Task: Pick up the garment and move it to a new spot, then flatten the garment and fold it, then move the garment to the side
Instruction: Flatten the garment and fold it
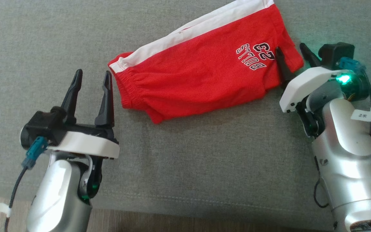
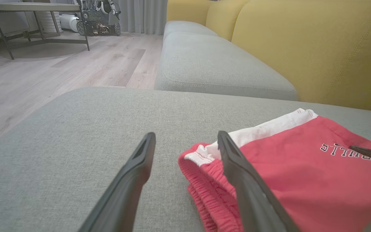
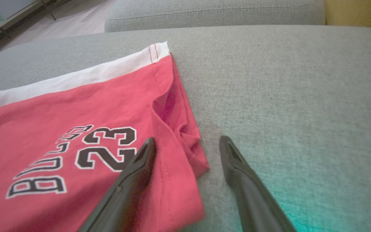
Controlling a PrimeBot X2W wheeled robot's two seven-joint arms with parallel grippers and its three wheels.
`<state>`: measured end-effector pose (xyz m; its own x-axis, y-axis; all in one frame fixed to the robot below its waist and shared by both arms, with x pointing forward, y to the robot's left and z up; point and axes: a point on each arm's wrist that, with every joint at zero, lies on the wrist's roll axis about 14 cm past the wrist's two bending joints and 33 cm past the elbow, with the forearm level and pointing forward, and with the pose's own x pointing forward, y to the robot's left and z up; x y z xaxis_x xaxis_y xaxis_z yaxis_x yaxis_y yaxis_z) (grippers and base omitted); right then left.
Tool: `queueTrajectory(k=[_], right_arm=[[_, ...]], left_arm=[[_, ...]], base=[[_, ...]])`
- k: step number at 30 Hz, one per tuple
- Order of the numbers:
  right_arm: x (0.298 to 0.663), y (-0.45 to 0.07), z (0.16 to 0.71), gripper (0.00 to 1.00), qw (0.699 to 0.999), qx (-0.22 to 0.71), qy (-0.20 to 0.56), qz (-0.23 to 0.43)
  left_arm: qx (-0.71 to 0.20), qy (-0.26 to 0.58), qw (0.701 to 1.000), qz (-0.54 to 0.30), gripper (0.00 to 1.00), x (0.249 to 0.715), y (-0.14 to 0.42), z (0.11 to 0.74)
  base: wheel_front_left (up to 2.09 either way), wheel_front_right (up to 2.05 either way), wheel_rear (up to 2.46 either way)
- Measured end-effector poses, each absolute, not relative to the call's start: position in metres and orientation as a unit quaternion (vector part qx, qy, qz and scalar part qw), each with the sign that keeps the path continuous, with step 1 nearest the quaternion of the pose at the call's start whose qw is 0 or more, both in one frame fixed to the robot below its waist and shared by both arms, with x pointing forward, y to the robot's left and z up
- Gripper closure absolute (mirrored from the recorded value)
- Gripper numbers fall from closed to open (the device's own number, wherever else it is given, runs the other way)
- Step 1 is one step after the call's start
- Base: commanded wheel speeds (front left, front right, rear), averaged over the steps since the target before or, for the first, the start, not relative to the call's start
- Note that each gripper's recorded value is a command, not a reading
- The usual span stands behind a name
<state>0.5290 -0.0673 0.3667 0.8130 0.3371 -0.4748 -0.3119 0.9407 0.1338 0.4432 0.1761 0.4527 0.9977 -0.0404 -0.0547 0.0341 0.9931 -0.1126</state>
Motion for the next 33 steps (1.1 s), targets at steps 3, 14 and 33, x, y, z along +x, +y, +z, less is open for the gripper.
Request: queueTrajectory(k=[3,14,33], right_arm=[[0.526,-0.067,0.366,1.00,0.950,0.026,0.258,0.173],[0.490,-0.083,0.370,1.00,0.959,0.072,0.228,0.151],[0.413,-0.145,0.368,1.00,0.963,0.142,0.225,0.049]], left_arm=[[-0.053,0.026,0.998,-0.018,0.00,0.445,0.177,0.454],[-0.055,0.008,0.998,-0.027,0.00,0.445,0.171,0.468],[-0.061,0.005,0.997,-0.043,0.00,0.428,0.158,0.475]], base=[[0.00,0.00,0.00],[0.00,0.00,0.00],[0.00,0.00,0.00]])
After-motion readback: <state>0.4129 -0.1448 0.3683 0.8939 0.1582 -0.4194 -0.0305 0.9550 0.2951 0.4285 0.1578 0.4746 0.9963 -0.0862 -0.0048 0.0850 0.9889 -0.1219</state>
